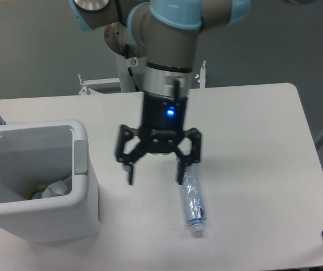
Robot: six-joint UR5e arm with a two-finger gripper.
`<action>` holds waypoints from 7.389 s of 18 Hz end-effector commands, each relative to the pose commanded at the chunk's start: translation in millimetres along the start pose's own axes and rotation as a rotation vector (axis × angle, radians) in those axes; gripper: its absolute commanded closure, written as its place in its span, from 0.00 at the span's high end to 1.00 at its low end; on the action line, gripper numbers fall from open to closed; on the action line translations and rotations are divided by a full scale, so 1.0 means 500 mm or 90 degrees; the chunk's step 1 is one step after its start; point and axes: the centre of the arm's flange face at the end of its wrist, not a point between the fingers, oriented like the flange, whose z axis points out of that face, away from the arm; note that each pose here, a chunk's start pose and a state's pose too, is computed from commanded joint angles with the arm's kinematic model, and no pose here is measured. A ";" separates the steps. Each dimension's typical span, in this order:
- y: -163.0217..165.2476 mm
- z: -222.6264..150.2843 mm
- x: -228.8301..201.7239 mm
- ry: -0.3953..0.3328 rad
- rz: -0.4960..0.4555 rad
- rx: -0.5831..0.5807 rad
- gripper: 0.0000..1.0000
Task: Place the trash in the trash can
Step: 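Move the open gripper over the clear plastic bottle and lower, then close the gripper around the bottle's cap end, then lift the bottle and carry it over the trash bin, then lower the bottle into the bin and open the gripper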
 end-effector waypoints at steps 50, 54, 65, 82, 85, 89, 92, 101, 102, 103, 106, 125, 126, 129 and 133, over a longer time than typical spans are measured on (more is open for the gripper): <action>0.213 0.513 -0.167 -0.108 0.084 -0.276 0.99; 0.220 0.524 -0.161 -0.127 0.092 -0.286 0.88; 0.219 0.519 -0.158 -0.131 0.091 -0.286 0.35; 0.149 0.444 -0.172 -0.108 0.064 -0.221 0.32; 0.126 0.406 -0.178 -0.086 0.054 -0.194 0.32; 0.080 0.334 -0.178 -0.033 0.043 -0.135 0.31; 0.041 0.288 -0.157 -0.008 0.046 -0.097 0.31; -0.123 0.124 -0.053 -0.002 0.003 0.030 0.31; -0.143 0.095 -0.047 -0.006 0.011 0.048 0.31; -0.163 0.069 -0.040 -0.008 0.015 0.068 0.31; -0.201 -0.019 -0.008 -0.017 0.034 0.135 0.31; -0.147 -0.188 0.471 0.113 0.182 0.196 0.31; -0.141 -0.187 0.486 0.120 0.180 0.193 0.31; -0.112 -0.160 0.536 0.141 0.187 0.171 0.31; -0.078 -0.083 0.580 0.161 0.198 0.131 0.31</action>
